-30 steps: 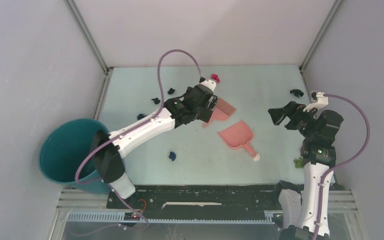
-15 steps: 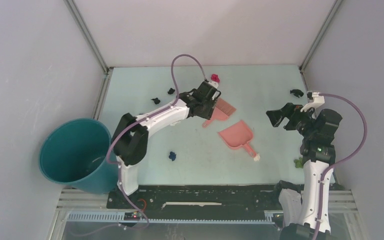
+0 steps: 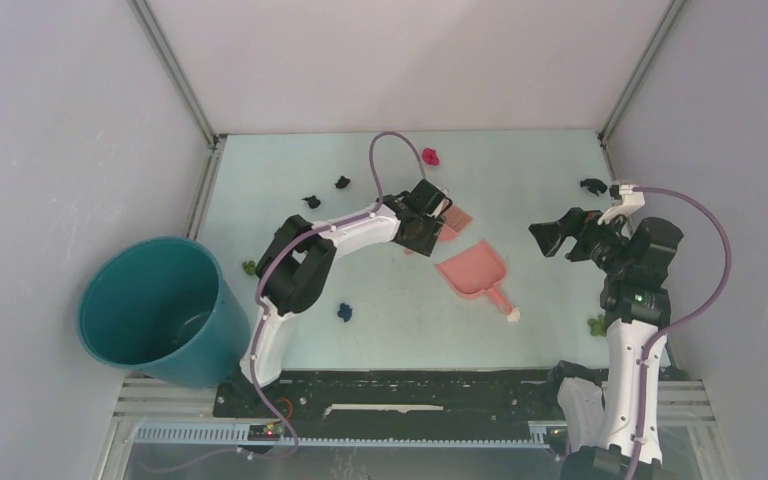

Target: Sweep away the paper scraps from the table

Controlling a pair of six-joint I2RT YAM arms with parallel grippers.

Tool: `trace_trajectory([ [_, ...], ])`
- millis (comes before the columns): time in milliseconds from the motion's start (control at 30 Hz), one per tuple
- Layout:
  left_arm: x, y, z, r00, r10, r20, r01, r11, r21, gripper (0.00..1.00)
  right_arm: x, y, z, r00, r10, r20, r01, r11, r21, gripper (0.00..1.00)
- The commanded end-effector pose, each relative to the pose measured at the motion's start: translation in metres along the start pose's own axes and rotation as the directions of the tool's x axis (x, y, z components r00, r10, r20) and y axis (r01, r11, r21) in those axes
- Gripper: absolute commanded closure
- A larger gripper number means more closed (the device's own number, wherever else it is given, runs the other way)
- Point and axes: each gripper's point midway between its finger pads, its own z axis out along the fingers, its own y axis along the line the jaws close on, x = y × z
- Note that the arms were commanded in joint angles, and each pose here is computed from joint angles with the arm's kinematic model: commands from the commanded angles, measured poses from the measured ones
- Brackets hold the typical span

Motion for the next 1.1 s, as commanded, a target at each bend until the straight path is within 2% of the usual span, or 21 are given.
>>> trace_trajectory([
  [0, -0.020, -0.005, 0.003, 0.998, -0.010, 0.058, 0.009, 1.000, 0.013, 0.40, 0.001, 0.003, 0.003, 0.999, -0.031, -0.008, 0.031, 0.999, -0.027, 0.00],
  [200, -0.012, -0.004, 0.011, 0.999, -0.006, 0.035, 0.005, 1.000, 0.006, 0.51, 0.003, 0.003, 0.004, 0.999, -0.036, -0.014, 0.036, 0.999, -0.029, 0.00],
  [367, 0.000, -0.015, 0.000, 0.999, -0.049, 0.019, 0.048, 0.997, 0.068, 0.61, 0.003, 0.003, 0.004, 0.999, -0.038, -0.015, 0.037, 0.999, -0.029, 0.00],
  [467, 0.008, -0.028, -0.010, 0.997, -0.076, 0.028, 0.072, 0.988, 0.136, 0.80, 0.004, 0.004, 0.004, 0.999, -0.038, -0.016, 0.038, 0.999, -0.031, 0.00],
  [600, 0.017, -0.045, -0.014, 0.996, -0.090, 0.017, 0.086, 0.979, 0.185, 0.90, 0.004, 0.005, 0.005, 0.999, -0.043, -0.017, 0.043, 0.999, -0.033, 0.00],
  [700, 0.019, -0.054, -0.023, 0.992, -0.122, 0.014, 0.118, 0.976, 0.182, 0.93, 0.005, 0.005, 0.005, 0.999, -0.041, -0.022, 0.040, 0.999, -0.035, 0.00],
  [867, 0.021, -0.056, -0.046, 0.960, -0.275, 0.047, 0.265, 0.950, 0.164, 0.92, 0.010, 0.007, 0.007, 0.998, -0.037, -0.045, 0.034, 0.997, -0.066, 0.00],
  [1067, 0.023, -0.067, -0.080, 0.910, -0.400, 0.109, 0.366, 0.898, 0.243, 0.93, 0.028, 0.011, 0.017, 0.992, -0.049, -0.117, 0.035, 0.992, -0.122, 0.03],
])
